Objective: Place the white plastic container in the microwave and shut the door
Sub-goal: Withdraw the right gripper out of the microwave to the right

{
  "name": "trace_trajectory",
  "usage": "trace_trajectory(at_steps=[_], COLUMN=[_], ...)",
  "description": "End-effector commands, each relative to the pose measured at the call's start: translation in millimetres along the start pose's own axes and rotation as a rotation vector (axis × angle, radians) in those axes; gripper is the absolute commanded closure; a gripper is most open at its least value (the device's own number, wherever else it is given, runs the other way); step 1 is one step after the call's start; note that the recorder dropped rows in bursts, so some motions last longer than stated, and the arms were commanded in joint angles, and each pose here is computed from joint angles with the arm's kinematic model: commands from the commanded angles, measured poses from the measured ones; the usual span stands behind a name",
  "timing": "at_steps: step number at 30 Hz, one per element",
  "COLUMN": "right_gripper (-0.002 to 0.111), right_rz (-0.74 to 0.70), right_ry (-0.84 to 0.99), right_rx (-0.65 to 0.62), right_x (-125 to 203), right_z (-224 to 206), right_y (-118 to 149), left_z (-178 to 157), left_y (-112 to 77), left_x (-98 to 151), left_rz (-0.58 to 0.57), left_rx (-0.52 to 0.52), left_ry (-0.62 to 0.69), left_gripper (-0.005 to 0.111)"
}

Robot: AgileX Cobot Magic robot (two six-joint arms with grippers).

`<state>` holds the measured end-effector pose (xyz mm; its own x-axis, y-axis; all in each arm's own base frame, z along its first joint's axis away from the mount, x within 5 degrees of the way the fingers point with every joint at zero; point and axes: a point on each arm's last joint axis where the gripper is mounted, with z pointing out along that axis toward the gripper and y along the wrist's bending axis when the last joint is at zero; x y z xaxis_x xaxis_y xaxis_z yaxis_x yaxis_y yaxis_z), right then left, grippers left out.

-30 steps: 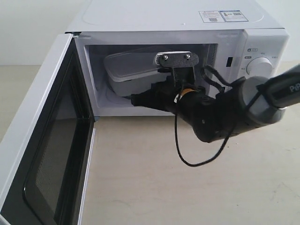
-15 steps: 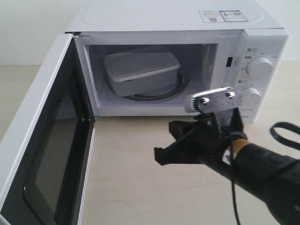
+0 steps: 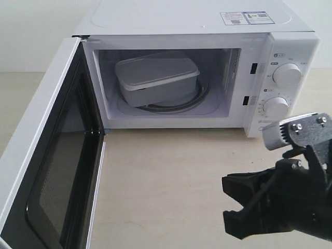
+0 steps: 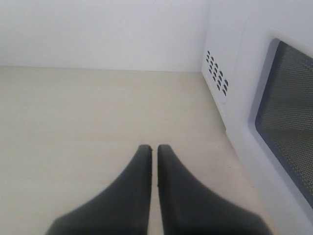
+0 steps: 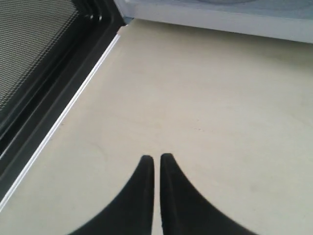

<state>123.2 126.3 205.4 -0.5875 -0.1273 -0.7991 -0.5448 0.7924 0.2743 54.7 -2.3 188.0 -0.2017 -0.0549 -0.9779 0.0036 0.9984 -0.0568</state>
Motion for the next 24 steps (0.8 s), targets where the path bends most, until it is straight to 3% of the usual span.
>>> trace_trajectory(at_steps=[1, 8, 19, 20, 24], right_gripper=[0.108, 0.108, 0.108, 0.108, 0.108], right_rz=[-0.079, -0.161, -0.151, -0.155, -0.155], right_ry=[0.045, 0.098, 0.16, 0.154, 0.153], right_rx=[-0.083, -0.127, -0.104, -0.102, -0.102], right_x=[-23.0, -58.1, -55.8, -56.3, -56.4], right_z=[-32.4, -66.9, -68.9, -68.8, -68.7], right_y=[16.7, 33.8, 32.4, 32.3, 32.3], left_z=[0.1, 0.1, 0.1, 0.1, -0.4], left_y=[0.4, 0.4, 0.3, -0.2, -5.7], left_x=[0.4, 0.4, 0.2, -0.9, -6.8], left_rz=[-0.002, -0.002, -0.003, -0.036, -0.407], left_rx=[-0.004, -0.004, -0.003, 0.003, 0.079], left_ry=[-0.008, -0.008, -0.01, -0.021, -0.073], left_gripper=[0.102, 0.102, 0.102, 0.102, 0.102])
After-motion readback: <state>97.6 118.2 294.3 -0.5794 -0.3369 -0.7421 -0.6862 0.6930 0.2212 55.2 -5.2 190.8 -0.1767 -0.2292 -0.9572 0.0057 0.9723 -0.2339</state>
